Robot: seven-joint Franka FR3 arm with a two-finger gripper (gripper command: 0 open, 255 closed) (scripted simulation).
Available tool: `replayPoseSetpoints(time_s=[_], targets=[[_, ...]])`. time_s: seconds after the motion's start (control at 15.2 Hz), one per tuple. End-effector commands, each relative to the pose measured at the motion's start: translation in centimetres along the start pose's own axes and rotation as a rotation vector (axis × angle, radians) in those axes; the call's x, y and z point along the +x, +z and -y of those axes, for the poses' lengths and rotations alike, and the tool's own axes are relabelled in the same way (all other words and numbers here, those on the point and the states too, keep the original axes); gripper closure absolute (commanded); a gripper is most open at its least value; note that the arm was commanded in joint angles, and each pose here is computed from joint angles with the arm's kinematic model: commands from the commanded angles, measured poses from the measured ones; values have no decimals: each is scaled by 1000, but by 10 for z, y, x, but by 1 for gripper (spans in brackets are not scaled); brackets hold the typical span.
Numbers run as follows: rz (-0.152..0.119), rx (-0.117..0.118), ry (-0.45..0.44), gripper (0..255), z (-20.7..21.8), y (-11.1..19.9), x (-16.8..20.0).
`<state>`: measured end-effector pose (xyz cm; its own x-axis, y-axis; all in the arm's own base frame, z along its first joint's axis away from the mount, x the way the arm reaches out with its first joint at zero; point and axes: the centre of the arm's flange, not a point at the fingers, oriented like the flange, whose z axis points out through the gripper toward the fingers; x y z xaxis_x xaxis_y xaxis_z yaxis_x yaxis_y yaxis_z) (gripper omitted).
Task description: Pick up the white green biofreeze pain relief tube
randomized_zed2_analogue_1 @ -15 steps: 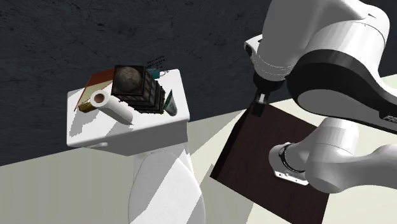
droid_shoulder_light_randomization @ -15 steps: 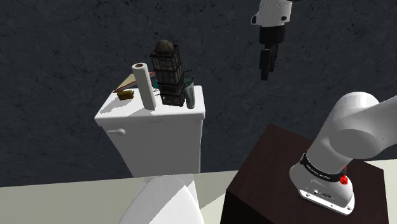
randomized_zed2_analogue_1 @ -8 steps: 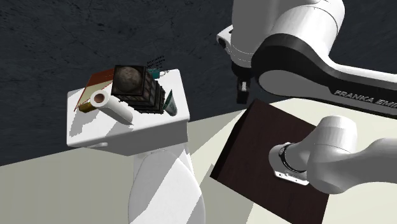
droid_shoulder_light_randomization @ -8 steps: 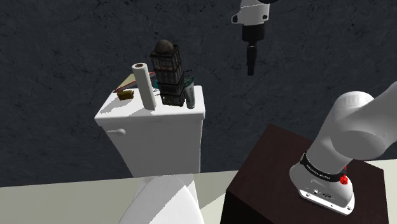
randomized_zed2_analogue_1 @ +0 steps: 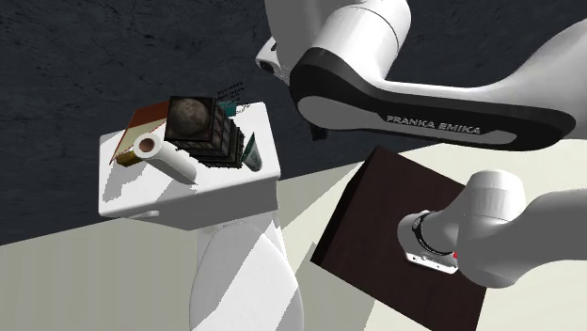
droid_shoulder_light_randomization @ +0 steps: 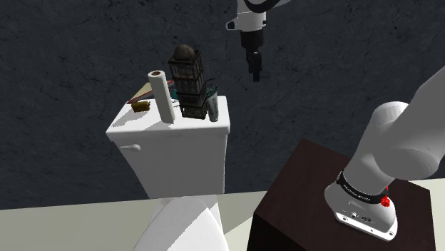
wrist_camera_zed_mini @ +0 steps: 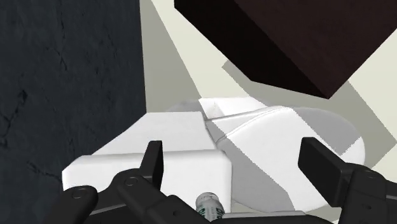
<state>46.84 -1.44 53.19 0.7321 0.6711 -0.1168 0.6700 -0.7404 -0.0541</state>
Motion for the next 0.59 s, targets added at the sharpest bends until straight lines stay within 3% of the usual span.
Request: replayPoseSetpoints(time_s=[0.0,0.53], targets=[[0,-15,-102,0,-6,-2,24],[1,-71,-489,0,-10,-8,125]])
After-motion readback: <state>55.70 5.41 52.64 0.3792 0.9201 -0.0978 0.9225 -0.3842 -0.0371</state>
